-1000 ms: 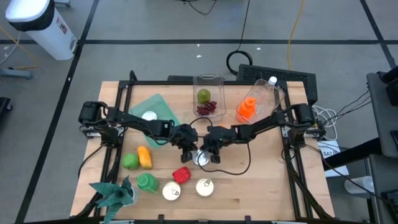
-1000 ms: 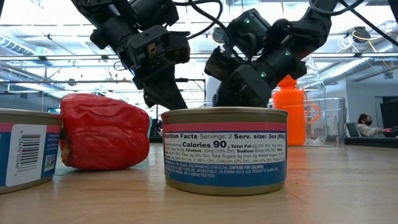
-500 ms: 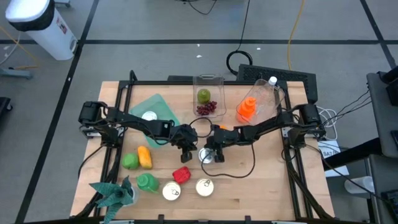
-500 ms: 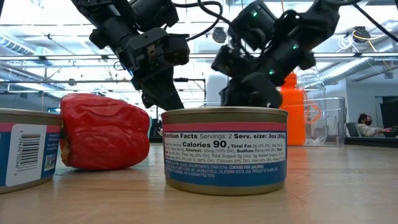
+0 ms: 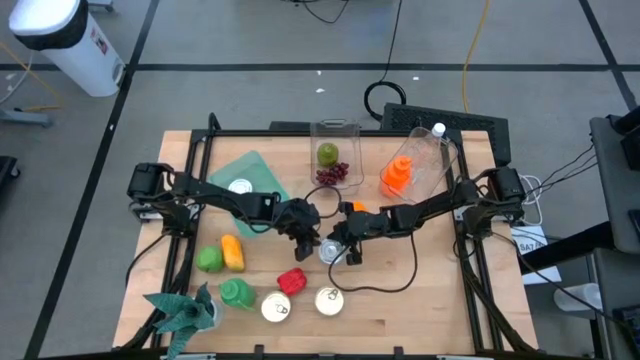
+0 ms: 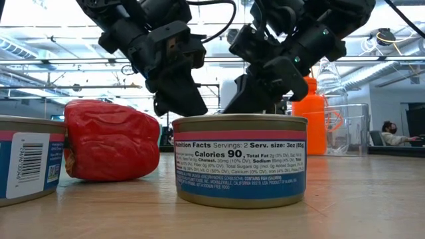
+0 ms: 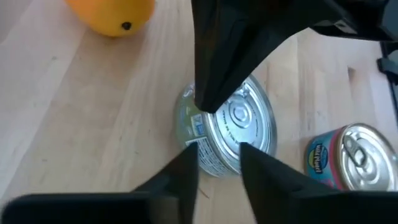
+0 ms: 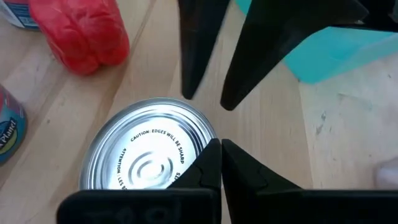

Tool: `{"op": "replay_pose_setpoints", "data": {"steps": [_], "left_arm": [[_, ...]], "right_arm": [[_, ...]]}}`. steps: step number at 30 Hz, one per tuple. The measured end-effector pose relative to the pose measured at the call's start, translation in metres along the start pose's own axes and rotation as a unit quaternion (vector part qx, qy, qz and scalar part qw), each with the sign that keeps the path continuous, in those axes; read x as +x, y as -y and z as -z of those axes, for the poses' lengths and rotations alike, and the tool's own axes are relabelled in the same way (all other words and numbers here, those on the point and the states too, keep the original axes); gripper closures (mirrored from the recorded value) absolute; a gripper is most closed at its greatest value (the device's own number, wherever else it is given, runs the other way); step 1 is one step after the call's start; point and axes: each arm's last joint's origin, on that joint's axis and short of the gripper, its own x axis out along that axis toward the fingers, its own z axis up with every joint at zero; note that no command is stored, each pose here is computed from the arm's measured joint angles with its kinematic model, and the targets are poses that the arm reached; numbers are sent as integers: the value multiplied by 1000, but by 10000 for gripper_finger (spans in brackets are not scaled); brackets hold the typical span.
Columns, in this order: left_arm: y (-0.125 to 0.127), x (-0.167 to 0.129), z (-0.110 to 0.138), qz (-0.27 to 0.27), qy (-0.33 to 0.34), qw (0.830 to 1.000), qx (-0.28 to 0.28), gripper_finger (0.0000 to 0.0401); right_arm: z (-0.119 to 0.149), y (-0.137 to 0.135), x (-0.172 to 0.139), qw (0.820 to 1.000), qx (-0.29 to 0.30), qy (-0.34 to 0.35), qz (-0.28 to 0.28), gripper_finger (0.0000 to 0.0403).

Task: Pick & Place Food Item
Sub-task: Put the green tuna can into the green bin

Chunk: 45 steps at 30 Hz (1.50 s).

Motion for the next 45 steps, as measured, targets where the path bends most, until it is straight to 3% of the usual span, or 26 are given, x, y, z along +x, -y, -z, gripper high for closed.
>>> {"op": "replay_pose_setpoints", "data": {"steps": [6,10,15,19,22,25,28,33,40,45], "left_arm": [[-8,9,3,9,-20,999,-40,150],[-17,25,8,52,-42,995,-68,88],[-26,45,14,102,-60,988,-95,31],[-27,55,14,134,-45,986,-92,11],[-26,58,11,146,-28,985,-90,21],[-25,57,9,153,-16,984,-87,58],[-24,57,9,153,-17,984,-88,120],[-24,57,9,161,-20,983,-88,261],[-24,56,8,171,-15,983,-66,266],[-17,50,5,185,-15,981,-54,266]], "right_arm": [[-2,-5,-1,1000,-7,3,9,402],[-7,-11,-2,1000,-23,6,10,402],[-11,-18,-3,999,-34,10,17,402],[-11,-19,-3,999,-37,9,14,403],[-11,-19,-3,999,-37,8,14,403],[-11,-19,-3,999,-38,8,15,403],[-11,-19,-3,999,-39,8,15,403],[-14,-19,-4,999,-38,17,20,403],[-18,-24,-7,998,-44,31,19,400],[-32,-28,-24,996,-44,66,49,358]]}}
